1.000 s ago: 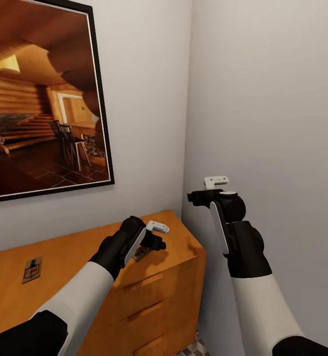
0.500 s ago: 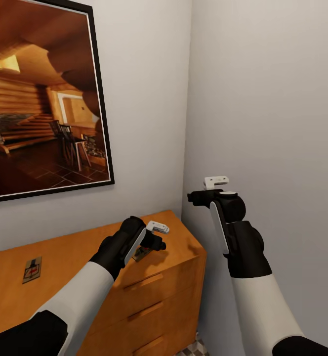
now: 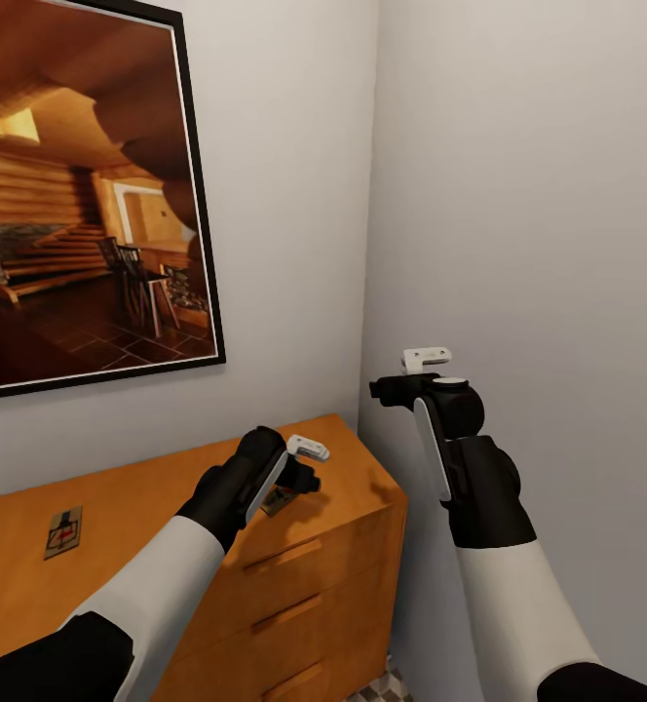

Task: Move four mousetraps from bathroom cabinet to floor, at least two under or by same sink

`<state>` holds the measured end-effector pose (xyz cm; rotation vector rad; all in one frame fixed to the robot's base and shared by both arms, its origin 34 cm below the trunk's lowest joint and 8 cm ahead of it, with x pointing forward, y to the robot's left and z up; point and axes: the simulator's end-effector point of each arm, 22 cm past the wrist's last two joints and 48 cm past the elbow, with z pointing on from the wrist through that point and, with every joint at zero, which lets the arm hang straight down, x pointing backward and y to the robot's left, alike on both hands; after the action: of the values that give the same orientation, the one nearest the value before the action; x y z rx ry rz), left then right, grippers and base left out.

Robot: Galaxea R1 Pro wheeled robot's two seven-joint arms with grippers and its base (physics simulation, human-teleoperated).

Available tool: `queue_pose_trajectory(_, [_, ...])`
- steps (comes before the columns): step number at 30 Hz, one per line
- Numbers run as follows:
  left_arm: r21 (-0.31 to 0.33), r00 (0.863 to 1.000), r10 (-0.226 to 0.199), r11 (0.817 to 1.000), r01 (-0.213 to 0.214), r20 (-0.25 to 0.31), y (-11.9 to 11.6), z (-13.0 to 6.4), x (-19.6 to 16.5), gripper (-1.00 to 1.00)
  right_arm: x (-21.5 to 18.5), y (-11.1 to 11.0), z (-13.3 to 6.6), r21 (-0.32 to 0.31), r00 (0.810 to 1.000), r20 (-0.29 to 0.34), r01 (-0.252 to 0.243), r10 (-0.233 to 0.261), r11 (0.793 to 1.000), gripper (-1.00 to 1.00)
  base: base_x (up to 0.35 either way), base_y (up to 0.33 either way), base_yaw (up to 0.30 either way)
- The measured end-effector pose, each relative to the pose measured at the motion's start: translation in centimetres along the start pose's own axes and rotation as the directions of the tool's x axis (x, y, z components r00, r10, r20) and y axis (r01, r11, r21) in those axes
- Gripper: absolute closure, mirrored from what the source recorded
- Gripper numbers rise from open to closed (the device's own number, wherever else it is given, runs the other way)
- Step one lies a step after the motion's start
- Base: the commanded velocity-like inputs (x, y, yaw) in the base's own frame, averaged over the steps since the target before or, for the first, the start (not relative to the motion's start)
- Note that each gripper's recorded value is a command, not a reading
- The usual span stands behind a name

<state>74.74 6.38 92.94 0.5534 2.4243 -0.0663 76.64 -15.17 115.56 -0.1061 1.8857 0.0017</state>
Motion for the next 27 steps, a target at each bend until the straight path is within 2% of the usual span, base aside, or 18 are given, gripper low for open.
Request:
queue_pose_trajectory(10, [-0.056, 1.000, 0.024, 0.998, -0.024, -0.005, 1.4, 0.0, 0.1, -1.00, 0.0, 0.0, 0.0, 0.000, 1.000, 0.000, 0.000, 0.000, 1.000, -1.00, 0.000, 0.000, 0.000])
queue_pose_trajectory(20, [-0.064, 1.000, 0.024, 0.998, -0.024, -0.010, 1.6, 0.1, 0.3, -1.00, 0.0, 0.0, 0.0, 0.000, 1.000, 0.000, -0.001, 0.001, 1.000, -1.00, 0.000, 0.000, 0.000])
queue_pose_trajectory(27, [-0.064, 0.999, 0.023, 0.998, -0.025, -0.034, 1.7, 0.6, 1.1, -1.00, 0.0, 0.0, 0.0, -0.001, 1.000, 0.000, -0.001, 0.001, 1.000, -1.00, 0.000, 0.000, 0.000])
